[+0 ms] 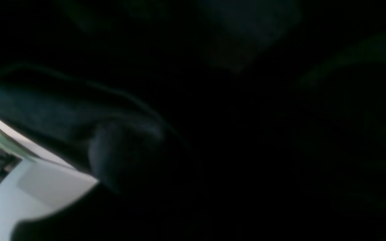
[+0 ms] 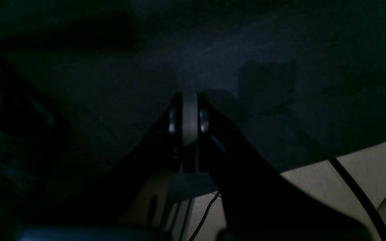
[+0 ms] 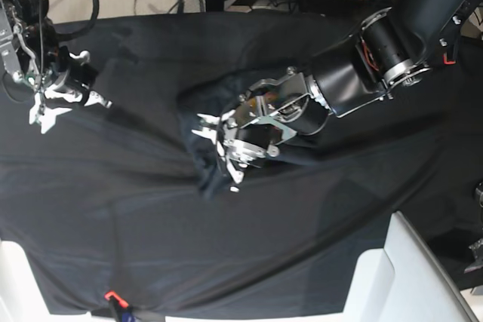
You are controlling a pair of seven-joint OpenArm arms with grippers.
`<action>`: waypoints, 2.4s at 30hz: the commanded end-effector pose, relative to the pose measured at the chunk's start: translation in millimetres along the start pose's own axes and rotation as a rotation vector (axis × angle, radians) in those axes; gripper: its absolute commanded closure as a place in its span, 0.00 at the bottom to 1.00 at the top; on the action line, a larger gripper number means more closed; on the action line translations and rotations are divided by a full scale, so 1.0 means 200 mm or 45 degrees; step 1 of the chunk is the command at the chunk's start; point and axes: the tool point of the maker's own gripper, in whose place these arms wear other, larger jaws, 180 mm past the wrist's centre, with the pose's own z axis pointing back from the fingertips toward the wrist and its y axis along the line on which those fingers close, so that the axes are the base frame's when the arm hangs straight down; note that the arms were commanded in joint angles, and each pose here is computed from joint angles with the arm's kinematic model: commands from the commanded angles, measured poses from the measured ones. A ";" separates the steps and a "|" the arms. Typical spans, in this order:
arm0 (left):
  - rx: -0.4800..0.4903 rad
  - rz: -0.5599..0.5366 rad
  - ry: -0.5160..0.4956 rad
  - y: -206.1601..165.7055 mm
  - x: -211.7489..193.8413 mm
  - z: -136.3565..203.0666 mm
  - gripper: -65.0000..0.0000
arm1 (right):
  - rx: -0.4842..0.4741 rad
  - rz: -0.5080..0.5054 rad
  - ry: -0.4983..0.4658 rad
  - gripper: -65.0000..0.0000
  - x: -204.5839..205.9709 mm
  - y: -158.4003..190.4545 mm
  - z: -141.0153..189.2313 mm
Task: Fold the T-shirt properly
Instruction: 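Lift the grasped fabric with the left gripper and fold it over, then press the left gripper down on the bundle, smoothing the folded fabric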
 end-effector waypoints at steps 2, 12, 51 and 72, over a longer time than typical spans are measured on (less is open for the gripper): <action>-0.017 -0.047 -0.142 -0.03 0.16 0.04 1.00 | 0.001 -0.025 -0.073 1.00 0.11 -0.02 0.03; -0.039 -0.150 -0.175 -0.13 0.26 0.05 1.00 | -0.016 -0.081 -0.109 1.00 0.18 -0.07 0.05; -0.061 -0.193 -0.166 -0.28 0.33 0.10 1.00 | -0.036 -0.080 -0.092 1.00 0.15 -0.09 0.03; -0.014 -0.202 -0.079 -0.26 0.25 0.15 1.00 | -0.044 -0.075 -0.072 1.00 0.11 -0.11 0.03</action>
